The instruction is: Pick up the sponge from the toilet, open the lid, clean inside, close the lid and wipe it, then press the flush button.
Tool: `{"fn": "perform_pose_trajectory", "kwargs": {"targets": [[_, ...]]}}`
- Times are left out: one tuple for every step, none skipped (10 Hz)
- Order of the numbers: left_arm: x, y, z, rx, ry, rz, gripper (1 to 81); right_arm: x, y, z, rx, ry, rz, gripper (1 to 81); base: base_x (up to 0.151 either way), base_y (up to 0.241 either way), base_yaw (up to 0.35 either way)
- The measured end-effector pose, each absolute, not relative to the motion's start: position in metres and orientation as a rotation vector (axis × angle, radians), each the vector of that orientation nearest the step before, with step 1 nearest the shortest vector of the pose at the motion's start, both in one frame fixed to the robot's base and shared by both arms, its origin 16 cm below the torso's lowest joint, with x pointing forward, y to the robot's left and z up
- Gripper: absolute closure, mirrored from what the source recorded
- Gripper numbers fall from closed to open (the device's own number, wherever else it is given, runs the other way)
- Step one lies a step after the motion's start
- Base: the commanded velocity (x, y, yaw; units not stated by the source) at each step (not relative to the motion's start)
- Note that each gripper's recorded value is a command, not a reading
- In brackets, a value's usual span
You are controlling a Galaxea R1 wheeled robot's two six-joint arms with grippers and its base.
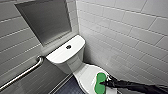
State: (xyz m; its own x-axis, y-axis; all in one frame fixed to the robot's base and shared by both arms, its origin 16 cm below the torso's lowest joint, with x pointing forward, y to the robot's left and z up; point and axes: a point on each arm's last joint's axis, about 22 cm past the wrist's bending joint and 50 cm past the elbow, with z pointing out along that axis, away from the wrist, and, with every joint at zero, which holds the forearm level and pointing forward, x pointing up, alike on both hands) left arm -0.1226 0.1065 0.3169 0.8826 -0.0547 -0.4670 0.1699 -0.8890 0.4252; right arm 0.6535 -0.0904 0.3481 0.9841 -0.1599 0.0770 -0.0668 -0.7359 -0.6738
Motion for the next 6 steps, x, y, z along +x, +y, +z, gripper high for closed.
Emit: {"fn": "perform_pose_trajectory", "kwargs": {"targets": [[-0.123,0.107,0.317,2.586,0.084,-0.660,1.0,0.654,-0.090,0.348,-2.397,0.159,-0.171,1.0,0.000,0.000,0.000],[-0.123,0.107,0.317,2.586,0.084,-0.660,1.0,0.654,-0.091,0.348,-2.396,0.162,-0.178,1.0,0.000,0.000,0.000],[-0.123,0.107,0.317,2.586,0.084,-0.661,1.0,0.653,-0.090,0.345,-2.390,0.180,-0.198,1.0,0.000,0.000,0.000],[-0.123,0.107,0.317,2.586,0.084,-0.661,1.0,0.651,-0.090,0.341,-2.379,0.213,-0.241,1.0,0.000,0.000,0.000],[-0.123,0.107,0.317,2.586,0.083,-0.661,1.0,0.649,-0.087,0.336,-2.368,0.239,-0.271,1.0,0.000,0.000,0.000],[-0.123,0.107,0.317,2.586,0.083,-0.662,1.0,0.647,-0.084,0.333,-2.362,0.258,-0.293,1.0,0.000,0.000,0.000]]}}
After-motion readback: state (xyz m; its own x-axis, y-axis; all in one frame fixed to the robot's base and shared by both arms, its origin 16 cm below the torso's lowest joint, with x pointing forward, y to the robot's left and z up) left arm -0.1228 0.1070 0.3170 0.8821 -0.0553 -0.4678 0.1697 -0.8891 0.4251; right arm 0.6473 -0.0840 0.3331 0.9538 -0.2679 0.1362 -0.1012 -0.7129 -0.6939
